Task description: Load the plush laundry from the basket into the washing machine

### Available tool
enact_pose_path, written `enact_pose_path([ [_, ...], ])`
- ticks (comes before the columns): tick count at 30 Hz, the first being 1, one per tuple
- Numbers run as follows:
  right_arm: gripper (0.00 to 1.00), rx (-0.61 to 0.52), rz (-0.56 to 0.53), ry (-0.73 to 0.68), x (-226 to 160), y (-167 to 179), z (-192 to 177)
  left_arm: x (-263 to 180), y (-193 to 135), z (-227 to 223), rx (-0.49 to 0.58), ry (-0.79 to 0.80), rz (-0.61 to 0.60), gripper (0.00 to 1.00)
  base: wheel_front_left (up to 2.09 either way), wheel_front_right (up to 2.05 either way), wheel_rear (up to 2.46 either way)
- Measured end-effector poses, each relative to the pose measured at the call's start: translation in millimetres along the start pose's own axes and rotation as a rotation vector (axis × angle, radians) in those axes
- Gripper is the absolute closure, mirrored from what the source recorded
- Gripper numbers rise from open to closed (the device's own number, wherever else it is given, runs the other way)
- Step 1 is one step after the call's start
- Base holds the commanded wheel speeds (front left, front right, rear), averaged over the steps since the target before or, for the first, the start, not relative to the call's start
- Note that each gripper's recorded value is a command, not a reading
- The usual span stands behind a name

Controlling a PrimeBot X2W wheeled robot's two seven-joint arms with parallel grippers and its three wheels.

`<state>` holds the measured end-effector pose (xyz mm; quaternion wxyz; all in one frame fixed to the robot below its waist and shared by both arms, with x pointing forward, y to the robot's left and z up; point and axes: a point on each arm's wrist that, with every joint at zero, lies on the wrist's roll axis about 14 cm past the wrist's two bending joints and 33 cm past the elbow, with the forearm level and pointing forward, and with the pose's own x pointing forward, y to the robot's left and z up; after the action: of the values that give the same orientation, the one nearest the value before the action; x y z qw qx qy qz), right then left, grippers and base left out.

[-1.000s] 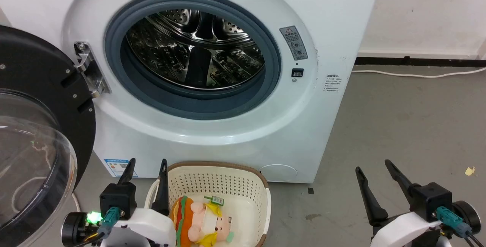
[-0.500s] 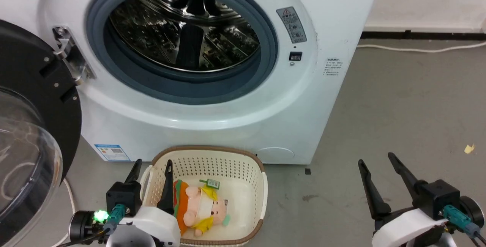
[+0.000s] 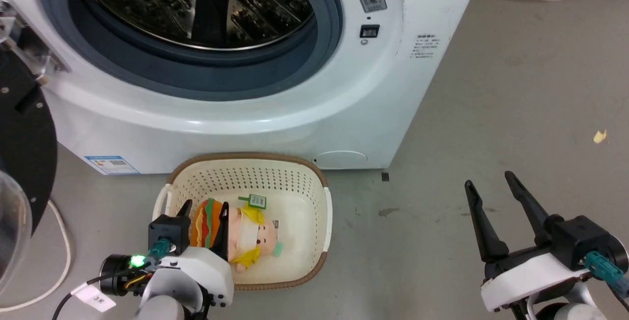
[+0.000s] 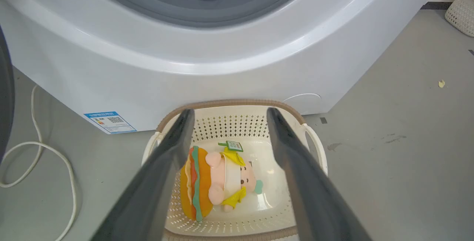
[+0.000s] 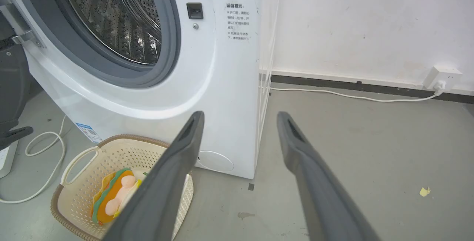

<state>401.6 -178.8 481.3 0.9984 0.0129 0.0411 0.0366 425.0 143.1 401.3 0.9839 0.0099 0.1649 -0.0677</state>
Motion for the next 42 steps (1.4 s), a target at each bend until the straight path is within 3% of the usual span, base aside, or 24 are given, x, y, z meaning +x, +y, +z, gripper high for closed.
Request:
enact_pose_path([
  [25, 0.00, 0.064, -0.054, 0.066, 24, -19, -41, 59, 12, -118, 0.007, 0.401, -0.042, 0.00, 0.00, 0.00, 0.00],
  [42, 0.00, 0.092, -0.093, 0.129, 39, -33, -79, 101, 28, -183, 0.055, 0.590, -0.048, 0.00, 0.00, 0.00, 0.00],
])
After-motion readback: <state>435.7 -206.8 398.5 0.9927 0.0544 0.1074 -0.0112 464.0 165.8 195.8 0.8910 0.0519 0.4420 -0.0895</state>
